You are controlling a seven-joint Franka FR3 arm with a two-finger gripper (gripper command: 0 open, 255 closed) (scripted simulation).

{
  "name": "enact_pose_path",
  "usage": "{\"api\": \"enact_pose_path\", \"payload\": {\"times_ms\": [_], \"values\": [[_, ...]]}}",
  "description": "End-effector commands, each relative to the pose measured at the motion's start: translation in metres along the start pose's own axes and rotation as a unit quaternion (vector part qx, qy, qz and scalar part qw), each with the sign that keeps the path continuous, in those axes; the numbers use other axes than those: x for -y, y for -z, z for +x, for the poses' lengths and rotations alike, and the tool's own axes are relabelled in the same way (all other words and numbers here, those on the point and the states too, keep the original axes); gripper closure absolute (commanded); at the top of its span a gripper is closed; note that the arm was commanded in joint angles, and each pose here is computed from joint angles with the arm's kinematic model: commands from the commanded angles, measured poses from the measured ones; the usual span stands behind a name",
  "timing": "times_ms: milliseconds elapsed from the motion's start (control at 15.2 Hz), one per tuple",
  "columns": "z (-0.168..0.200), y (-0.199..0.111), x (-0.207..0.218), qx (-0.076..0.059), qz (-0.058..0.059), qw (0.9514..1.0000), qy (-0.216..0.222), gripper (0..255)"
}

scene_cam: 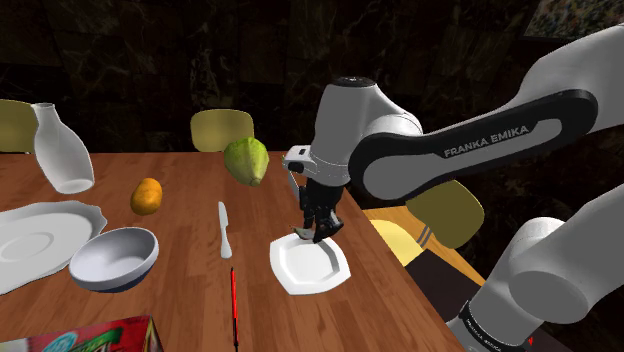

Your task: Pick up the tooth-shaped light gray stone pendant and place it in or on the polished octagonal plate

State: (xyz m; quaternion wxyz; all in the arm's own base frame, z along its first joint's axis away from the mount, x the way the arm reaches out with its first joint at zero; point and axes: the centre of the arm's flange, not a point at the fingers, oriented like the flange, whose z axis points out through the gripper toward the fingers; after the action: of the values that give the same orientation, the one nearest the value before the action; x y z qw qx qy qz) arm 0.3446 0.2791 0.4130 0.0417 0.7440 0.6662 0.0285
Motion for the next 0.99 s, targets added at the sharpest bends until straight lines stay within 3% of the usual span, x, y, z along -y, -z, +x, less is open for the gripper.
{"api": "enact_pose_path", "payload": {"times_ms": [0,924], "values": [[-0.002,-0.009,0.005,0.000,0.000,1.0000,-0.001,255],[-0.001,-0.078,0.012,0.000,0.000,1.0000,-0.001,255]]}}
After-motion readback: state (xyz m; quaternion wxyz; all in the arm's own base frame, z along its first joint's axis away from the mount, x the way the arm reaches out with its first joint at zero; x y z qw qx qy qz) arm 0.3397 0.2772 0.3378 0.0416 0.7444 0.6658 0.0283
